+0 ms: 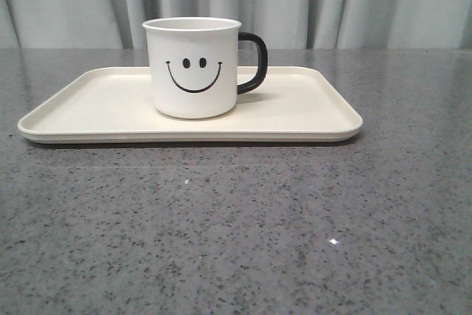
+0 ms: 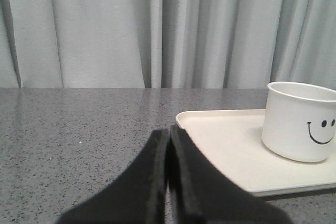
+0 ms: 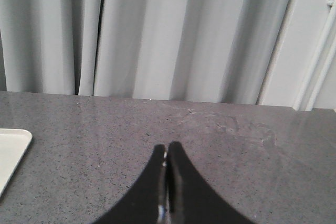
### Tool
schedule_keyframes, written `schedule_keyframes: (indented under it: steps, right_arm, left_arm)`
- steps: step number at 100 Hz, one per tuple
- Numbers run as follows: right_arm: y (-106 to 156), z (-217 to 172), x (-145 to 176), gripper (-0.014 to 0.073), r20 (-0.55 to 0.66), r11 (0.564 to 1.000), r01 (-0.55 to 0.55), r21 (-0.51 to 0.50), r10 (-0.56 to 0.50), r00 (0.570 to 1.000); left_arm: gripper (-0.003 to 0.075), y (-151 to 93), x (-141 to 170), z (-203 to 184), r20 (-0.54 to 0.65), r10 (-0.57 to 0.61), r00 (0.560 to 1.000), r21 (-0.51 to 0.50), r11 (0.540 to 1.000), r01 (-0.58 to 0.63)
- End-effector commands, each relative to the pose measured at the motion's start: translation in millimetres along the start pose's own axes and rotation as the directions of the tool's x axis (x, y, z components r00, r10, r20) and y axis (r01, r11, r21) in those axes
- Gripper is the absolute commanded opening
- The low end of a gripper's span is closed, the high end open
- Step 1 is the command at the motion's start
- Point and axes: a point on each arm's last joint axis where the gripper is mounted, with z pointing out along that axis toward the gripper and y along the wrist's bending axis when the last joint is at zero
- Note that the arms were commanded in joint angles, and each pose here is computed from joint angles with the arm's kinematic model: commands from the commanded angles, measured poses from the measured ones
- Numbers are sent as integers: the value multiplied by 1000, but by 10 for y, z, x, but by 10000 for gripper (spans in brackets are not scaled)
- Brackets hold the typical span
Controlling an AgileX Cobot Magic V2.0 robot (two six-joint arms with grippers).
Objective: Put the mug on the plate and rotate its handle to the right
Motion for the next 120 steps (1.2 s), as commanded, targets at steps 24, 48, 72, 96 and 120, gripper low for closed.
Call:
schedule_keyframes:
  steps: [24,48,72,96,120]
  right_arm:
    - [0,36,-117,-113,65,1000,21,18,-22,998]
    - [0,36,-117,-113,65,1000,21,18,-22,998]
    - [0,36,-117,-113,65,1000,21,18,-22,998]
    - [-17,38,-125,-113,74,999,36,39,-39,997]
    - [84,215,91,-113,142,998,70,8,-70,987]
  left_arm:
    - [-20,-13,-61,-28,98,-5,995,18,1000,3]
    - [-20,-13,-61,-28,98,-5,995,18,1000,3]
    - [-20,-13,-61,-28,98,-5,995,18,1000,3]
    - [-20,-13,-61,-28,98,-5,995,18,1000,3]
    - [-20,-13,-61,-28,98,-5,995,18,1000,3]
